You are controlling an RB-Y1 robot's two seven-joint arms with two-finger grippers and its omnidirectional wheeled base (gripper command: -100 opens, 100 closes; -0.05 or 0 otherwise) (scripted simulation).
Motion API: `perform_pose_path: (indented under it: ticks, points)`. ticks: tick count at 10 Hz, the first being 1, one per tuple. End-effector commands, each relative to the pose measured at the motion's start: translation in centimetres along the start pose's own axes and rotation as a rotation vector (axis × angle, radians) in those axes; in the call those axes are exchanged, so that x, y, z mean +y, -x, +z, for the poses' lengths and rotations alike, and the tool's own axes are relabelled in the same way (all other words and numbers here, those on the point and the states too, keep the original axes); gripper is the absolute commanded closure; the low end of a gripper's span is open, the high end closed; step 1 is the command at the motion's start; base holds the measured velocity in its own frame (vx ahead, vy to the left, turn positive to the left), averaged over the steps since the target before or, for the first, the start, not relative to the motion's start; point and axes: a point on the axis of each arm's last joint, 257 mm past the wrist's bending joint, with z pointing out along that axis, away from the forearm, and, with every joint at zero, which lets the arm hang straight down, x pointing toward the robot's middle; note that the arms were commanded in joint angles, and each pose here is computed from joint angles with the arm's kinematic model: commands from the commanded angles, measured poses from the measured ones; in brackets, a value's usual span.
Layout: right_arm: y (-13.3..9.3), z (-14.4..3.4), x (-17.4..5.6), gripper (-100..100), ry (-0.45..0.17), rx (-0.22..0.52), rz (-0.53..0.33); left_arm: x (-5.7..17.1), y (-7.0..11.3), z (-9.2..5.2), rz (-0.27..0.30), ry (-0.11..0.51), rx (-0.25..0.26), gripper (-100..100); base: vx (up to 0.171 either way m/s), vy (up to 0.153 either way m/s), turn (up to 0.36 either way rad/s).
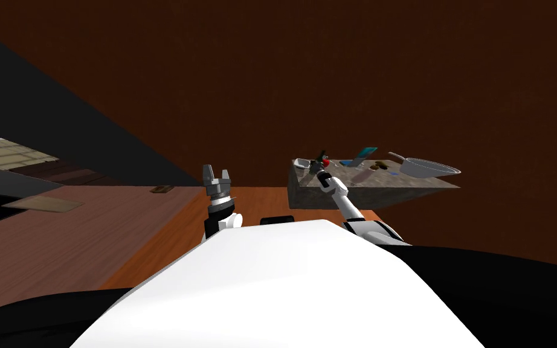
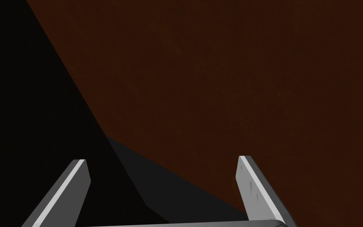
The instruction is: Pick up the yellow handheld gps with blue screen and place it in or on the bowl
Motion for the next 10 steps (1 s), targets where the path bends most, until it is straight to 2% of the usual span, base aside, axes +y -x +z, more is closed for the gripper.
perform_pose_path:
  ticks: [1,8,10]
  points:
    - [-0.8,0.3,-1.4,100,-0.028,0.029,0.023,0.0,0.0,0.0,0.0,0.0,0.0,0,0.169,0.002,0.144]
    - [-3.2,1.1,-6.9,100,-0.139,0.132,0.115,0.0,0.0,0.0,0.0,0.0,0.0,0,0.144,-0.008,0.132]
    - [-3.5,1.2,-7.9,100,-0.159,0.148,0.129,0.0,0.0,0.0,0.0,0.0,0.0,0,0.125,-0.012,0.102]
